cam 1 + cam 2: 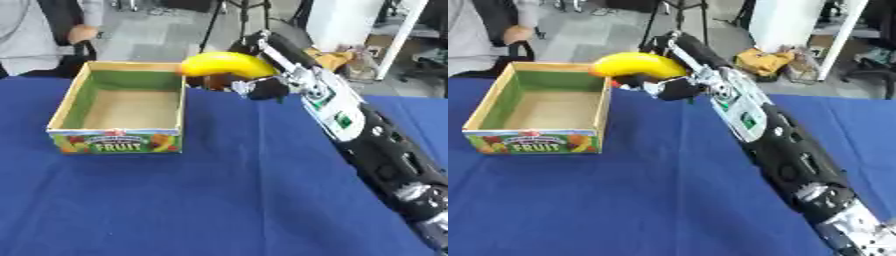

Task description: Pick up objects on the table and place them in the box.

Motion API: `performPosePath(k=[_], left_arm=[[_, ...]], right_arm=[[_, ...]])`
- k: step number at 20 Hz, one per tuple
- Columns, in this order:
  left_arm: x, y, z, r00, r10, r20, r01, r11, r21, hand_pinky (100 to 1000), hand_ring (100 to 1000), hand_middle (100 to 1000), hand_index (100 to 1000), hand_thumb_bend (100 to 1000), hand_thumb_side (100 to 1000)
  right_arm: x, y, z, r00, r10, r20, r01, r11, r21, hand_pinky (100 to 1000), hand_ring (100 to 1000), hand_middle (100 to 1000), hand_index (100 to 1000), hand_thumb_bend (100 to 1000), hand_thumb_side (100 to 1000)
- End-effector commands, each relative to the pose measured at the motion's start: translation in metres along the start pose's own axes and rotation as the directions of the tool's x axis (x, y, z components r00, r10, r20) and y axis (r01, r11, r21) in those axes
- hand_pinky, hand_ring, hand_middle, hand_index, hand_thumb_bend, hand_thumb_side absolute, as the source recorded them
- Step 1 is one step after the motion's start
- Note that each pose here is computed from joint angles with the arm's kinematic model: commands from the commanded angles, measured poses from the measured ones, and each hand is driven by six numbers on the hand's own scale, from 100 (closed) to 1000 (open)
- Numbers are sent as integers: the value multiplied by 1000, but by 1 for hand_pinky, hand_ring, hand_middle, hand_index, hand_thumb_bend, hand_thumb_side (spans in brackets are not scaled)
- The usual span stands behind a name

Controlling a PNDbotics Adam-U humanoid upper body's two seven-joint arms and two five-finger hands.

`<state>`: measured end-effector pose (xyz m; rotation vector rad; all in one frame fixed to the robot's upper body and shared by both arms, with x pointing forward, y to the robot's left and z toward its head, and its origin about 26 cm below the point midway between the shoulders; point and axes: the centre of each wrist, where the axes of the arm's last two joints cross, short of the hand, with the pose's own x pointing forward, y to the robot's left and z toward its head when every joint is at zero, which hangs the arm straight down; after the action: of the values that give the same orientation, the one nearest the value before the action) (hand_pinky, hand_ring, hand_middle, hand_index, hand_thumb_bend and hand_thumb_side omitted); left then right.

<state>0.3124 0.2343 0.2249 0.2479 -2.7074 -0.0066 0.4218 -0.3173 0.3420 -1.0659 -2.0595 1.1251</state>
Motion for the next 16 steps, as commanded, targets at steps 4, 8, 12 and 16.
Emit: performPosePath(k=[4, 8, 12, 16], left_arm=[[7, 4, -10, 999, -15, 45, 16, 1000, -16, 516, 610, 686, 864, 100, 912], [7, 4, -11, 999, -14, 47, 15, 1000, -17, 514, 609, 684, 864, 100, 912], [8, 4, -13, 998, -9, 56, 10, 1000, -17, 514, 607, 683, 864, 100, 910], [9, 5, -15, 998, -12, 59, 13, 1000, -15, 512, 605, 681, 863, 100, 909]], right_arm=[[-2, -26, -7, 999, 51, -4, -51, 997, -62, 687, 783, 424, 573, 118, 302], [-1, -31, -10, 997, 73, 4, -73, 994, -81, 684, 781, 425, 571, 111, 304], [0, -35, -13, 996, 94, 11, -92, 991, -98, 681, 780, 425, 570, 109, 307], [-1, -41, -14, 994, 108, 12, -106, 987, -120, 681, 779, 422, 569, 107, 306]])
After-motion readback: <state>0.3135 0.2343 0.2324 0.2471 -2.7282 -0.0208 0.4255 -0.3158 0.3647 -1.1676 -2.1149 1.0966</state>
